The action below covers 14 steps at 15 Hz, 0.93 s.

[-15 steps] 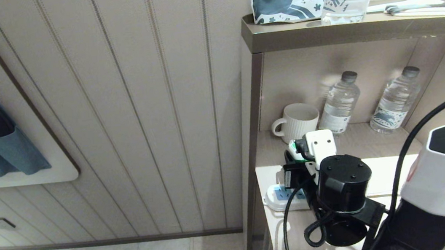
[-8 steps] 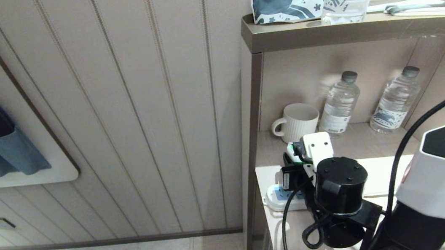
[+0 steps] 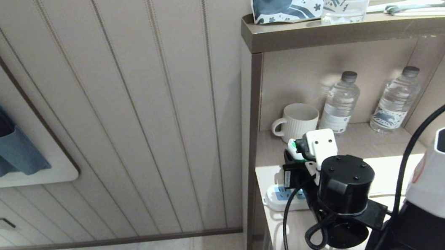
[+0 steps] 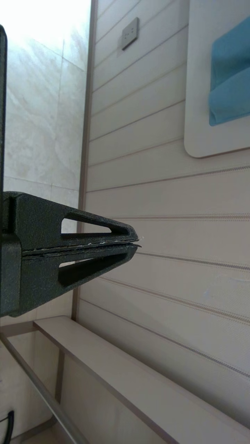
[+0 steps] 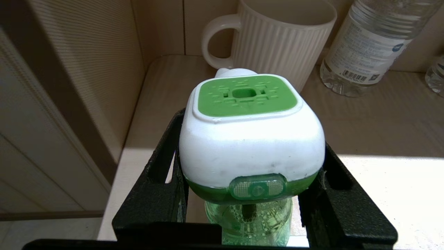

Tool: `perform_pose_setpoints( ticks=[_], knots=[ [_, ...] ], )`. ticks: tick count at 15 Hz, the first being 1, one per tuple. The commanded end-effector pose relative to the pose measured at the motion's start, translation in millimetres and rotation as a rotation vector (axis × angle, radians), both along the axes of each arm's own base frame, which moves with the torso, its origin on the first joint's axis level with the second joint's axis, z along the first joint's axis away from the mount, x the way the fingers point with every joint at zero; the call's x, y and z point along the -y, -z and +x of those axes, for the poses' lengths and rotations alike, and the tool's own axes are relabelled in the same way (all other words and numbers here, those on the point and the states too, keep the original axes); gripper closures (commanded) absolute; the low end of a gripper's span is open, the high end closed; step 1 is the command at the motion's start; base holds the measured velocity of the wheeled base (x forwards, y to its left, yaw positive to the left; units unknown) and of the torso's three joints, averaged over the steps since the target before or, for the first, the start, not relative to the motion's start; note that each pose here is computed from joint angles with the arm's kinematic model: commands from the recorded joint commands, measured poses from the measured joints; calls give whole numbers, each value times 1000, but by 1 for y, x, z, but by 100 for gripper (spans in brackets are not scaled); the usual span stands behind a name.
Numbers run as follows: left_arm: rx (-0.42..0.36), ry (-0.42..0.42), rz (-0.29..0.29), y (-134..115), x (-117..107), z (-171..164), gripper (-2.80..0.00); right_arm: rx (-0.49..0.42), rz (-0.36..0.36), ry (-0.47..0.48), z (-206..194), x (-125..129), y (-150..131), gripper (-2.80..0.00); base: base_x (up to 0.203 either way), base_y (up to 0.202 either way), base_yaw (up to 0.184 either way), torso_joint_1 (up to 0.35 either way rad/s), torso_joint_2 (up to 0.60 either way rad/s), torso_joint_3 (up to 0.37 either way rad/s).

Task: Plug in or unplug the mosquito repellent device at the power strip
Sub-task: Place the mosquito repellent liquid on the table

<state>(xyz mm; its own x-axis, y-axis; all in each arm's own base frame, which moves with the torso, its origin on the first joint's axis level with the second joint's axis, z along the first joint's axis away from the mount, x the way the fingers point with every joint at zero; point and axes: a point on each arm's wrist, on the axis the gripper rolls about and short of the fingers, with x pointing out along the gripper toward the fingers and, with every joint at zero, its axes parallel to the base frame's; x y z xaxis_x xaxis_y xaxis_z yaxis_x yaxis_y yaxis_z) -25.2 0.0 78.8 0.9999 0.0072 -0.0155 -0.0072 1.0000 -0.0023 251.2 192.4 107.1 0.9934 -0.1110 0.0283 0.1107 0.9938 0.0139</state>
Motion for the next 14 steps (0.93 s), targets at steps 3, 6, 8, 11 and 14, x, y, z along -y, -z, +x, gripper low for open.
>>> perform_pose_setpoints(
  ticks=[3, 6, 8, 11, 14],
  knots=[
    [-1, 0, -1, 0, 0, 0, 0, 32, 27, -15, -8, -1, -7, 0, 0, 0, 0, 0, 0, 0],
    [-1, -1, -1, 0, 0, 0, 0, 15, 13, -30, -11, -5, 0, 0, 0, 0, 0, 0, 0, 0],
    [-1, 0, -1, 0, 0, 0, 0, 15, 14, -36, -14, -5, -1, 0, 0, 0, 0, 0, 0, 0],
    [-1, 0, -1, 0, 0, 0, 0, 6, 7, -40, -15, -6, 2, 0, 0, 0, 0, 0, 0, 0],
    [-1, 0, -1, 0, 0, 0, 0, 4, 5, -43, -16, -7, 3, 0, 0, 0, 0, 0, 0, 0]
  ],
)
